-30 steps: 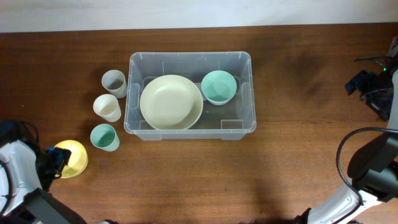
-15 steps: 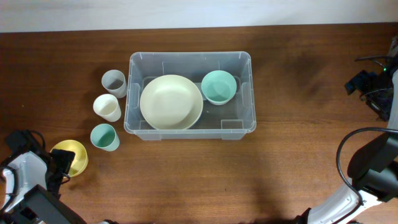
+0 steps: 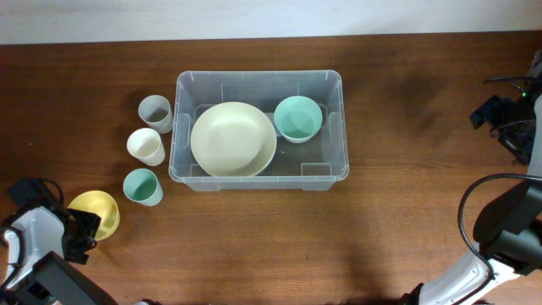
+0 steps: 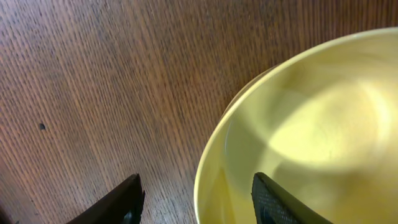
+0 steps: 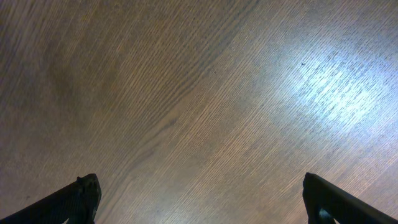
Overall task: Pack container
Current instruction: 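Grasp the yellow bowl rim with the left gripper and lift, then carry the yellow bowl right and lower it onto the mint-green bowl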
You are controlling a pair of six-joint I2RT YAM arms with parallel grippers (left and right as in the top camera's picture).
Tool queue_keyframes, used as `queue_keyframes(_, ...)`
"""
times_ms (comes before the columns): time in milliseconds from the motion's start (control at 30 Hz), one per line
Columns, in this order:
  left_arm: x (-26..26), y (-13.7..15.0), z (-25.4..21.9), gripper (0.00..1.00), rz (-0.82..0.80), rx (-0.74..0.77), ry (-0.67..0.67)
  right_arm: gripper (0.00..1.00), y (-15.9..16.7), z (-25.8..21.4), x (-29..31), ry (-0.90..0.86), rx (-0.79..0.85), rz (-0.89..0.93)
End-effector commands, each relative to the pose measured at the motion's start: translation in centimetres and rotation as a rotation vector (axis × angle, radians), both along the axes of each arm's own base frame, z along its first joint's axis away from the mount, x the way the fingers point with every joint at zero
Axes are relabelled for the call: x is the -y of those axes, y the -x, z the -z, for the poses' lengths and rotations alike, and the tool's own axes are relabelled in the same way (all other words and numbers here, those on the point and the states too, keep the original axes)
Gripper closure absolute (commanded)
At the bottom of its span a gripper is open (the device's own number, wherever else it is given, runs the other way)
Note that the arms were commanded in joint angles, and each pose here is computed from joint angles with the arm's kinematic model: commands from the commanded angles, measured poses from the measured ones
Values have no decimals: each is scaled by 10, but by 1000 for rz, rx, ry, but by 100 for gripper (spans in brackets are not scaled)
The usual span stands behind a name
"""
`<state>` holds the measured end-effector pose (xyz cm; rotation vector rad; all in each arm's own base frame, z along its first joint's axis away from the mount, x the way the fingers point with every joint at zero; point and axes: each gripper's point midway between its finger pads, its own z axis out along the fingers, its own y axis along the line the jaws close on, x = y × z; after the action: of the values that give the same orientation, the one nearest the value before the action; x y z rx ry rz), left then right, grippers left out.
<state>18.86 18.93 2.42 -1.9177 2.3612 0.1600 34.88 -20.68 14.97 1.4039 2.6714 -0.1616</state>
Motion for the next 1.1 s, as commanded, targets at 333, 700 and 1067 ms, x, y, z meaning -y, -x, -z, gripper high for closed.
queue_keyframes(333, -3, -3, -2, 99, -7, 30, -17, 1, 0, 0, 0, 1, -1, 8)
queue_keyframes(700, -52, -38, -42, 99, -69, 237, -115, 1, 0, 1, 0, 1, -1, 8)
queue_keyframes(1067, -40, -168, -263, 99, 313, 881, -268, 1, 0, 0, 0, 1, -1, 8)
